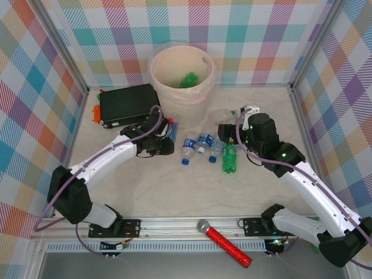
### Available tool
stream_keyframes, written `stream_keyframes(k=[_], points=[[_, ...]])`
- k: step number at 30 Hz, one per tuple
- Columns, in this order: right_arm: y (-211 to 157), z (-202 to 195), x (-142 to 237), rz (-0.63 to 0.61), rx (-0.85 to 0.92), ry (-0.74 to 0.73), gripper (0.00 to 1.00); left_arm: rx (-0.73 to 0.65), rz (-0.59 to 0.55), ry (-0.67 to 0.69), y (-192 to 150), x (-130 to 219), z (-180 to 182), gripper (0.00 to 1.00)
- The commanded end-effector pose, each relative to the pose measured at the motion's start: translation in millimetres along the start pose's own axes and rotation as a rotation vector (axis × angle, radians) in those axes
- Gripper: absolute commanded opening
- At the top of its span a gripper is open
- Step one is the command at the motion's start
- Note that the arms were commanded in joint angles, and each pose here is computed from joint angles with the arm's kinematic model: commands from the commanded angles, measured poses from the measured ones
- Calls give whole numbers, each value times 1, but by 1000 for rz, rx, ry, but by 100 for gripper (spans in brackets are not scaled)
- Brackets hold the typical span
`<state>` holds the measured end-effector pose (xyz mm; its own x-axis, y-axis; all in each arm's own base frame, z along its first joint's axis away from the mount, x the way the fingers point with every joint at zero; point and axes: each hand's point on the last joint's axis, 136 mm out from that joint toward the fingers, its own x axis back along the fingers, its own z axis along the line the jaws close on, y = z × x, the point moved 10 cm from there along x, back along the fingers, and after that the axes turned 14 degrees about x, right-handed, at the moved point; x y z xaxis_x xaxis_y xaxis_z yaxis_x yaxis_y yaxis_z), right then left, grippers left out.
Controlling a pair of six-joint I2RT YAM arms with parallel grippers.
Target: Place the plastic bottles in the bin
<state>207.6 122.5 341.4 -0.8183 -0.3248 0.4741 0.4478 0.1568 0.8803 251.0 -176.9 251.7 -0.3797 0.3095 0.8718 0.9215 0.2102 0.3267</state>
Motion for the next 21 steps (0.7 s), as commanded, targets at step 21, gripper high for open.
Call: stream_keyframes(k=[21], points=[[17, -3, 22, -124, -23, 13, 99, 2, -301, -149, 142, 105, -97, 20]])
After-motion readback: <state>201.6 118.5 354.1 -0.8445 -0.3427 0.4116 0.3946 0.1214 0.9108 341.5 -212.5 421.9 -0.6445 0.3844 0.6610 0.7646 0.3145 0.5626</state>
